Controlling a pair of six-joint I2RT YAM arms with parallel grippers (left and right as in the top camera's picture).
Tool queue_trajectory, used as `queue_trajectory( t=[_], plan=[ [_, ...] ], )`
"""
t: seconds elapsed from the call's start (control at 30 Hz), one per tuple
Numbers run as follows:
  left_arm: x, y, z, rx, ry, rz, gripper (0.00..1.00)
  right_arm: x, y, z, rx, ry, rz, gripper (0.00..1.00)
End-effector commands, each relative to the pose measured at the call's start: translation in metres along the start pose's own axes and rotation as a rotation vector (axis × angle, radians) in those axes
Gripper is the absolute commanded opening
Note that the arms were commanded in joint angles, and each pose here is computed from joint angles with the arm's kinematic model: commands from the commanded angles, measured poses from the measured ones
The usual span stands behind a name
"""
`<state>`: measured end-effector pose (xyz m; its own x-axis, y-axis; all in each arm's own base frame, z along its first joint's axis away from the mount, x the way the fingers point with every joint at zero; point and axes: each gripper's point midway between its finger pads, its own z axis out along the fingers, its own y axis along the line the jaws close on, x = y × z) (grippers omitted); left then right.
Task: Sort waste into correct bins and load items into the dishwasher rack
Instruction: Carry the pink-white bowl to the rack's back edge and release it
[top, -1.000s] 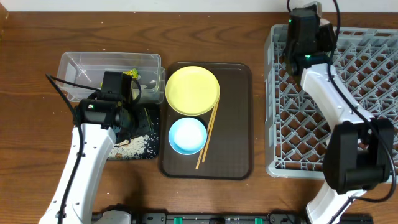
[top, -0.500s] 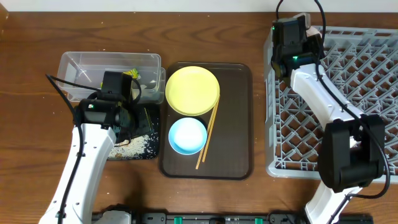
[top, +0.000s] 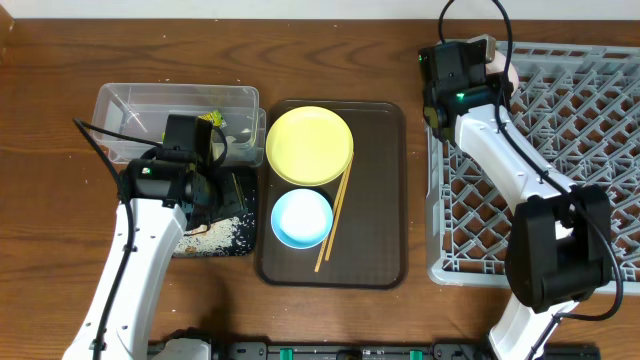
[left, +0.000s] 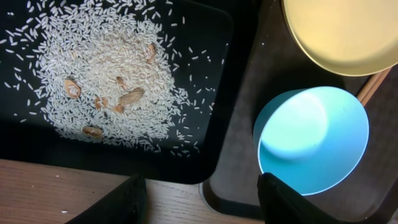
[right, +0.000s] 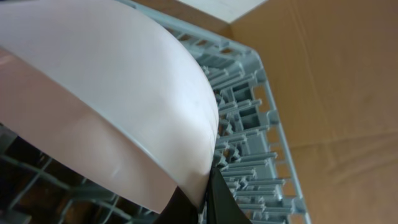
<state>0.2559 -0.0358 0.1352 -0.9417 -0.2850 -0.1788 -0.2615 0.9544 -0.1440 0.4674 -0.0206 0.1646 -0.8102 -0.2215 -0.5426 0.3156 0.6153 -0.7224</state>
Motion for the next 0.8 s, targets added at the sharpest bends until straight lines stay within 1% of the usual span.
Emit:
queue_trajectory(
  t=[0.0, 0.2, 0.4, 0.63, 0.77],
  plan=[
    [-0.003, 0.001, -0.006, -0.005, -0.022, -0.003, 0.60, 0.011, 0.047, -0.013, -0.186, 0.022, 0.055, 0.01],
    [-0.003, 0.001, -0.006, -0.001, -0.020, -0.003, 0.61, -0.001, 0.043, -0.009, -0.172, -0.010, 0.149, 0.01],
    [-0.002, 0.000, -0.006, 0.002, -0.018, -0.003, 0.61, -0.017, 0.021, -0.002, -0.071, -0.060, 0.238, 0.01],
    [-0.002, 0.000, -0.006, 0.002, -0.018, -0.003, 0.61, -0.034, -0.002, 0.009, 0.011, -0.112, 0.247, 0.01],
    [-0.002, 0.000, -0.006, 0.002, -0.018, -0.003, 0.61, -0.038, -0.010, 0.014, 0.029, -0.121, 0.231, 0.01]
  ],
)
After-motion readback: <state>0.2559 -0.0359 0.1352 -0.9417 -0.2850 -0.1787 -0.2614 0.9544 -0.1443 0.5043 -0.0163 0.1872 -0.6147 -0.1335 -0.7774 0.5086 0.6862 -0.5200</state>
